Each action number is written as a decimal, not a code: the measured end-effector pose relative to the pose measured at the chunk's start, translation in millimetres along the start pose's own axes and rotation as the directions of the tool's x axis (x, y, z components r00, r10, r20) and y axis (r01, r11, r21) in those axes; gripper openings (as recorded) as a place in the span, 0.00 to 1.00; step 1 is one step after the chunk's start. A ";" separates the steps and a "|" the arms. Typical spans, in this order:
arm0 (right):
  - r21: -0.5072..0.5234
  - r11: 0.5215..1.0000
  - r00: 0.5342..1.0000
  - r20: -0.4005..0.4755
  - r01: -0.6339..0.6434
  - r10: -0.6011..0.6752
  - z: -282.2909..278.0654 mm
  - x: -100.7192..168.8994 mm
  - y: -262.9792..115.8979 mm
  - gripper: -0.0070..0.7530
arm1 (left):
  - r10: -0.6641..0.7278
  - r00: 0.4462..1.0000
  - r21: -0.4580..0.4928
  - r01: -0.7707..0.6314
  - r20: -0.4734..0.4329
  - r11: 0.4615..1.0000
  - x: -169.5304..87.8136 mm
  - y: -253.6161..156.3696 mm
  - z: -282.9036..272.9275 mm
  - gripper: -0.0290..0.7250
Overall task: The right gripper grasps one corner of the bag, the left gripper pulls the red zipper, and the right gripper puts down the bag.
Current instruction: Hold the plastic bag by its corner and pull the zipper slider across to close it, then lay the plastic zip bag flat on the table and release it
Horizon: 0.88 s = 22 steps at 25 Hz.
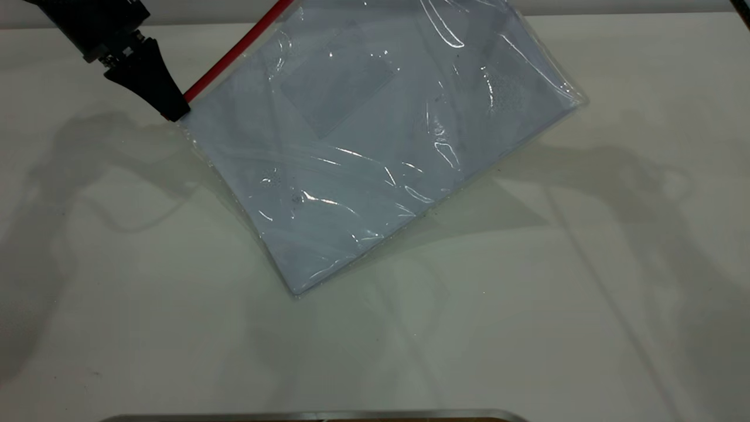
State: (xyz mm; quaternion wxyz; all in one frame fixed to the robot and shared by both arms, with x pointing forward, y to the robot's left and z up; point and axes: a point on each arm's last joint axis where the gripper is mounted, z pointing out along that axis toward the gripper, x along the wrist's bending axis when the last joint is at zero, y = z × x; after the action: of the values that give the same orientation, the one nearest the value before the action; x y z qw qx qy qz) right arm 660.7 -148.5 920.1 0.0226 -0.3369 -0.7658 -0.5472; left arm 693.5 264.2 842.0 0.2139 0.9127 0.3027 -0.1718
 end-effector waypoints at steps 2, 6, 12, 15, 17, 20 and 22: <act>0.002 1.000 1.000 0.010 0.000 0.000 0.0 -0.9 -0.1 0.05 | -0.025 1.000 -0.005 0.025 0.000 1.000 0.0 0.5 0.0 0.16; 0.010 1.000 1.000 0.026 -0.014 0.013 0.5 -7.8 -6.3 0.05 | -0.052 0.998 -0.039 0.051 -0.018 0.998 -2.5 4.3 -11.0 0.24; 0.083 0.987 0.985 0.116 -0.139 0.129 21.5 -40.1 -56.7 0.09 | -0.030 0.998 -0.246 0.017 -0.053 0.969 -45.3 37.8 -82.2 0.46; 0.150 0.969 0.953 0.262 -0.197 0.154 29.1 -62.4 -89.5 0.16 | 0.011 0.998 -0.375 -0.035 -0.067 0.926 -81.7 54.8 -127.6 0.51; 0.191 0.953 0.910 0.389 -0.234 0.146 29.7 -77.6 -109.0 0.25 | 0.042 0.995 -0.453 -0.080 -0.093 0.888 -106.9 63.2 -156.5 0.51; 0.248 0.935 0.845 0.527 -0.255 0.090 24.6 -91.4 -122.8 0.42 | 0.088 0.984 -0.518 -0.158 -0.157 0.841 -144.3 68.2 -194.6 0.51; 0.269 0.924 0.808 0.586 -0.270 0.065 19.8 -95.8 -124.5 0.53 | 0.103 0.974 -0.539 -0.198 -0.201 0.818 -168.2 67.8 -216.3 0.51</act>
State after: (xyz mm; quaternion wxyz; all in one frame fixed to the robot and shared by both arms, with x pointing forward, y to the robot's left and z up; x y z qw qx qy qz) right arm 673.9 -200.3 771.1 -0.0991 -0.5421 -0.7870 -0.2775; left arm 648.3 241.4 1119.6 0.4575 0.8430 0.2826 0.0161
